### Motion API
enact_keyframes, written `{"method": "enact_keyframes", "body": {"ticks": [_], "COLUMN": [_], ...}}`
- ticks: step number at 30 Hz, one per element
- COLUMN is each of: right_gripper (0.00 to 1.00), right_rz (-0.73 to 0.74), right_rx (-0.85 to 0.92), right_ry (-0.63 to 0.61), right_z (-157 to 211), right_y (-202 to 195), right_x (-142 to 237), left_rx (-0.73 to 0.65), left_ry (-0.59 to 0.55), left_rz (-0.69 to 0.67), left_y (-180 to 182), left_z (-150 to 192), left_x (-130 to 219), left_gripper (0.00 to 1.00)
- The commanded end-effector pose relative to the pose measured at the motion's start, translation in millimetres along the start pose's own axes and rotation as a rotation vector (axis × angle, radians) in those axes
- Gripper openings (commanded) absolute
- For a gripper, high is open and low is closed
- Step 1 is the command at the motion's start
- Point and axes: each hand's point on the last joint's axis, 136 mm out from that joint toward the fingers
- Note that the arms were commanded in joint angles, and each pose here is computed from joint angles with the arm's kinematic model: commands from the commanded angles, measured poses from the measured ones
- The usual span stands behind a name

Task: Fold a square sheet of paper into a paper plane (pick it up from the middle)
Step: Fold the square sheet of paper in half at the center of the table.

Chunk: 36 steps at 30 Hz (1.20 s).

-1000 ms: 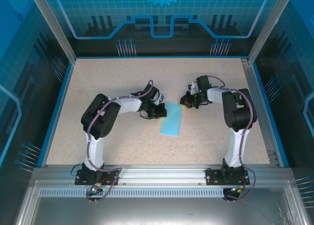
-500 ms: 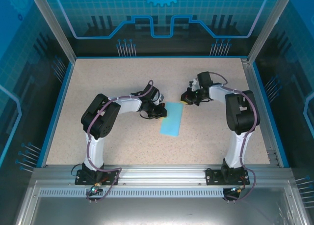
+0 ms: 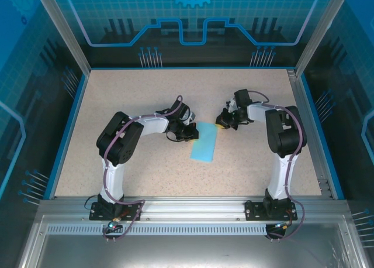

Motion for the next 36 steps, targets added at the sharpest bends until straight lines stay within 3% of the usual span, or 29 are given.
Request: {"method": "enact_keyframes", "body": {"ticks": [1,8,19,28,36], "right_gripper": [0.05,0.04,0.02,0.02,0.06], "right_rz": [-0.080,-0.126,-0.053,0.062,0.104], "right_rx": [0.063,0.116,0.126,0.086,0.147], "right_ry": [-0.013,0.005,0.090,0.122,0.125], "right_z": [14,69,164,177,177], "right_y": [27,30,-11,-56,-51], "right_x": [23,32,12,-2,12], "left_rx": [0.082,0.089,0.095,0.092,0.084], "left_ry": [0.164,0.159,0.165,0.162,0.141], "left_rz": [-0.159,-0.150,-0.150,-0.144,-0.119], "left_y": [51,50,52,49,38], "left_z": [53,52,55,54,44], "left_x": [-20,-22,-23,-21,-15], "left_gripper": [0.00,0.00,0.00,0.00,0.00]}}
Point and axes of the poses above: each hand's point on the last joint's axis, 136 mm out from that joint toward the fingers, its own x axis back along the fingers, its own y axis along the line the jaws close on, z = x × y, and after that the axes turned 12 degrees about -x, right-handed
